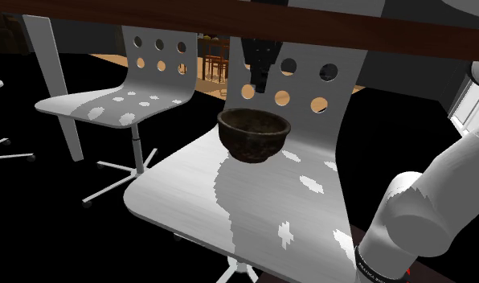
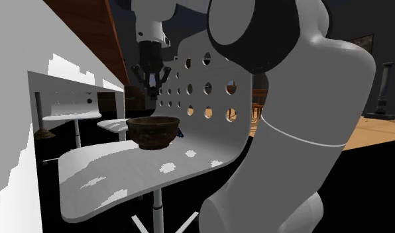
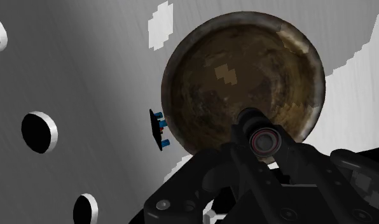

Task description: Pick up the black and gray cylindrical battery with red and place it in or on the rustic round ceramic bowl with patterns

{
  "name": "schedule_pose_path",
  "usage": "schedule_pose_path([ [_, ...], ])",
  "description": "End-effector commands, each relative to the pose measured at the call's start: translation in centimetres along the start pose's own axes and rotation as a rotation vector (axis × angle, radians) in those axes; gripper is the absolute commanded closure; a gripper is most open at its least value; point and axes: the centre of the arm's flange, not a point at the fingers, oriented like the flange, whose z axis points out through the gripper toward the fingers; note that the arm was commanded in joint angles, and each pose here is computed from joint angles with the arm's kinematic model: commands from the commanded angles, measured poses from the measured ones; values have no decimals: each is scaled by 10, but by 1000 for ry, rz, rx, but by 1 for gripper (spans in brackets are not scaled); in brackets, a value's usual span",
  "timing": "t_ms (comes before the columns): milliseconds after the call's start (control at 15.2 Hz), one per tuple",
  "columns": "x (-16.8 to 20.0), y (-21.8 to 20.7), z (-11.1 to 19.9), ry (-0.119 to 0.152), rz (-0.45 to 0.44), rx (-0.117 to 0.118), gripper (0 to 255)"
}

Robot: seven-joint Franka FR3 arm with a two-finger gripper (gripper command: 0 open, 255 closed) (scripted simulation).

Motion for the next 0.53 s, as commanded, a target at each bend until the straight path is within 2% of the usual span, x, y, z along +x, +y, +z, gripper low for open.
schedule_pose_path([
  [0,4,-2,8,1,0,0,255],
  [462,4,-3,45,1,0,0,255],
])
